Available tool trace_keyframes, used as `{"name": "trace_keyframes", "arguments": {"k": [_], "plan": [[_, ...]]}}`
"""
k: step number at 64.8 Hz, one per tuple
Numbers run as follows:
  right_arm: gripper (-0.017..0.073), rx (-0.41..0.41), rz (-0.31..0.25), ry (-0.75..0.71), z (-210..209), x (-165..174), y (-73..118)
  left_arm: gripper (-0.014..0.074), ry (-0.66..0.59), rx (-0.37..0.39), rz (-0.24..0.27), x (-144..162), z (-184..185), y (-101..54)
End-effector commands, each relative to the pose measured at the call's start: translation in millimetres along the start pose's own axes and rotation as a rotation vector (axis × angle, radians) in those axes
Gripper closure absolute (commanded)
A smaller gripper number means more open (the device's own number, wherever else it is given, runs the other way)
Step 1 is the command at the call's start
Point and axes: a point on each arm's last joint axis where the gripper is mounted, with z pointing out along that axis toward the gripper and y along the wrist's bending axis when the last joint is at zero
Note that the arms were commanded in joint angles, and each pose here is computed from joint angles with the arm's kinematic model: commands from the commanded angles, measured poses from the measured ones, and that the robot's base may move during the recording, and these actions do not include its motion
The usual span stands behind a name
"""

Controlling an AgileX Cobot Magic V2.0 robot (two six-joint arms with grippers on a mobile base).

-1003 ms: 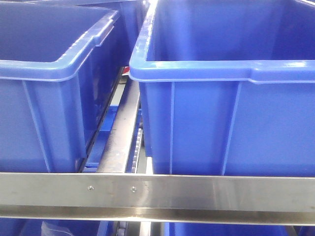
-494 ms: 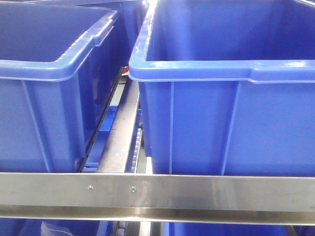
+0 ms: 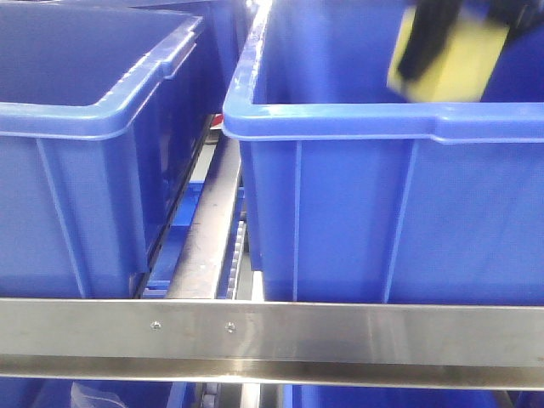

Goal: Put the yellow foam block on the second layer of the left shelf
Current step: 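Lower the cube with the right gripper into the blue bin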

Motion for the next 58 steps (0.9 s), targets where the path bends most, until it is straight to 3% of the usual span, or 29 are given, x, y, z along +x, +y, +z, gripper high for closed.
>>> {"name": "trace_keyframes", "arguments": {"k": [1,28,33,45,58], "plan": [[0.0284,0.048,-0.023,-0.113,-7,-17,-6.6,0.0457,-0.071,0.018,-0.007,0,0,-1.8],[0.0278,0.035,-0.022,-0.014,40,-5,-8.6,0.0457,-0.071,0.018,-0.007,0,0,-1.8],[0.0219,0.034,-0.021,-0.009,41,-4,-8.6,0.0457,-0.071,0.018,-0.007,0,0,-1.8],[-0.0083,0.037,-0.022,-0.022,41,-6,-8.9,0.0457,-0.071,0.018,-0.007,0,0,-1.8],[-0.0065,0.039,-0.021,-0.028,39,-6,-9.2,0.0457,-0.071,0.018,-0.007,0,0,-1.8]]}}
